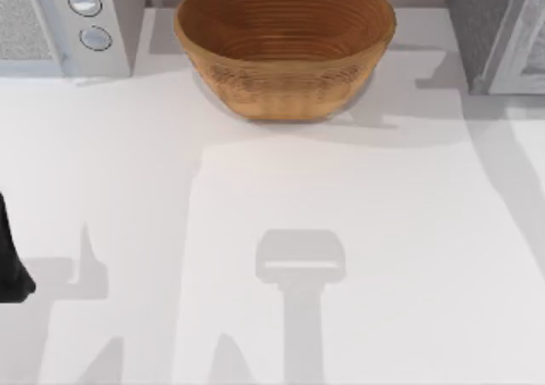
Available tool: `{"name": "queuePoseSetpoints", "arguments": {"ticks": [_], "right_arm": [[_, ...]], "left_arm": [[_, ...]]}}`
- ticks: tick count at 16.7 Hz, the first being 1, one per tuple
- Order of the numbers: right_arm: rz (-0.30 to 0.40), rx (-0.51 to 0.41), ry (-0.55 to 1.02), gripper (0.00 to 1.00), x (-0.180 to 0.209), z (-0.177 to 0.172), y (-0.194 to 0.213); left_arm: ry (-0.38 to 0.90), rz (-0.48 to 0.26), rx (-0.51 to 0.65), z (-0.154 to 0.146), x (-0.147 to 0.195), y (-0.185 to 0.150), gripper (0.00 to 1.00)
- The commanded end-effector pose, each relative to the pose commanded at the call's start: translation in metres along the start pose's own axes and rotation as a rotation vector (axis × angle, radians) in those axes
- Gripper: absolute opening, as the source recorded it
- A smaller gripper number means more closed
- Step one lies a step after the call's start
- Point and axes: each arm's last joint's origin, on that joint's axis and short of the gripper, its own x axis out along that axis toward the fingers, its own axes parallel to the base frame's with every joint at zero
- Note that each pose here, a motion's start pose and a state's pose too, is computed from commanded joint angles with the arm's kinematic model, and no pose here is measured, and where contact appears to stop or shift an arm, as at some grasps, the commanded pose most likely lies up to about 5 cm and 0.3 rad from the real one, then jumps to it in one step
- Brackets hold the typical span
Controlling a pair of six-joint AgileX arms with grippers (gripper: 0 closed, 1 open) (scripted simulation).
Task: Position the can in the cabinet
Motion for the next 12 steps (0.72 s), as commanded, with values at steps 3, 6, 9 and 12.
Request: {"name": "queuePoseSetpoints", "arguments": {"ticks": [3,6,9,12], "right_arm": [[0.0,0.0,0.0,0.0,0.0,0.0,0.0],[-0.003,0.002,0.0,0.0,0.0,0.0,-0.001],[-0.016,0.004,-0.025,0.0,0.002,0.009,-0.003],[-0.018,0.003,-0.038,0.0,0.014,0.02,-0.002]], "left_arm": [[0.0,0.0,0.0,0.0,0.0,0.0,1.0],[0.0,0.0,0.0,0.0,0.0,0.0,1.0],[0.0,0.0,0.0,0.0,0.0,0.0,1.0],[0.0,0.0,0.0,0.0,0.0,0.0,1.0]]}}
